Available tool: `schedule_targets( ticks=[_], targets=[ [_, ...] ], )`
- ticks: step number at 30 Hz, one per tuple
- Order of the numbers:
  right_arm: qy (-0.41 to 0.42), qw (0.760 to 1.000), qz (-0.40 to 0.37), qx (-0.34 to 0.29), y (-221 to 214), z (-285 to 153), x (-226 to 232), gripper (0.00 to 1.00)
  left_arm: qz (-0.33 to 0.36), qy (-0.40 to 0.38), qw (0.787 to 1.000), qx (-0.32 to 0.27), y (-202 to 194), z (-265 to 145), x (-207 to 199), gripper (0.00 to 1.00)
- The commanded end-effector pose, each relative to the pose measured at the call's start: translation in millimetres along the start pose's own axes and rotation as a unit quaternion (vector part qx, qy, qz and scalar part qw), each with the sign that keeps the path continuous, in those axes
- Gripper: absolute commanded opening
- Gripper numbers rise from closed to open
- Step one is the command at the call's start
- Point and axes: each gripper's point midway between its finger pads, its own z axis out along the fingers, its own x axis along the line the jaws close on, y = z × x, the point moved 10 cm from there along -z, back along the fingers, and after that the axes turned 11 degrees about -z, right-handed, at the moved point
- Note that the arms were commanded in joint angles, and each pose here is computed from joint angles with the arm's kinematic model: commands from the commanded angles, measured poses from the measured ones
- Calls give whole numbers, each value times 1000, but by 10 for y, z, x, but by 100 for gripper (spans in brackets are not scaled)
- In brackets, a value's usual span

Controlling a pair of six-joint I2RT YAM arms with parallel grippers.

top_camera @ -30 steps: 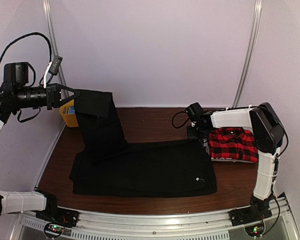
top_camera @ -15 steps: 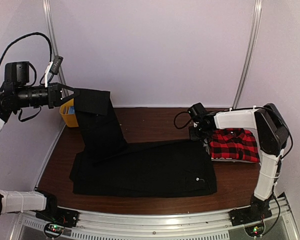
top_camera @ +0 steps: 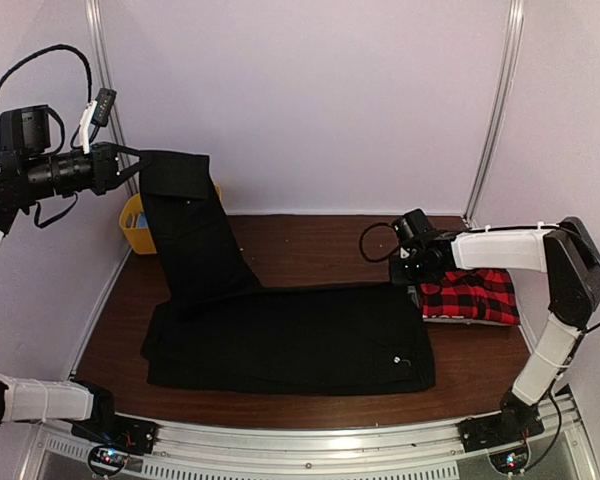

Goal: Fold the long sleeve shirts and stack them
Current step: Fold the corner of the shirt at the center of the board.

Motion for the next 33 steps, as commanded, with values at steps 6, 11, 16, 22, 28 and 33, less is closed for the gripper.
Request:
schedule_targets(
  ticks=[6,11,16,22,28,33],
  targets=[
    [31,999,18,-15,-149,-177,102,0,61,0,997,-42,259,-58,-76,0],
    [34,999,16,-11,-239,-229,170,0,89,-39,994,-42,321,-123,-194,0],
    [35,999,17,-7,-347,-272,218,0,110,-75,990,-47,341,-200,-302,0],
    [40,999,18,-1,-472,-313,290,0,106,-92,989,-35,233,-191,-295,0],
    [36,999,19,5,-574,-334,305,0,96,-91,991,-19,70,-168,-243,0],
    [27,999,20,7,-614,-378,264,0,97,-84,992,-12,-63,-177,-210,0]
  ],
)
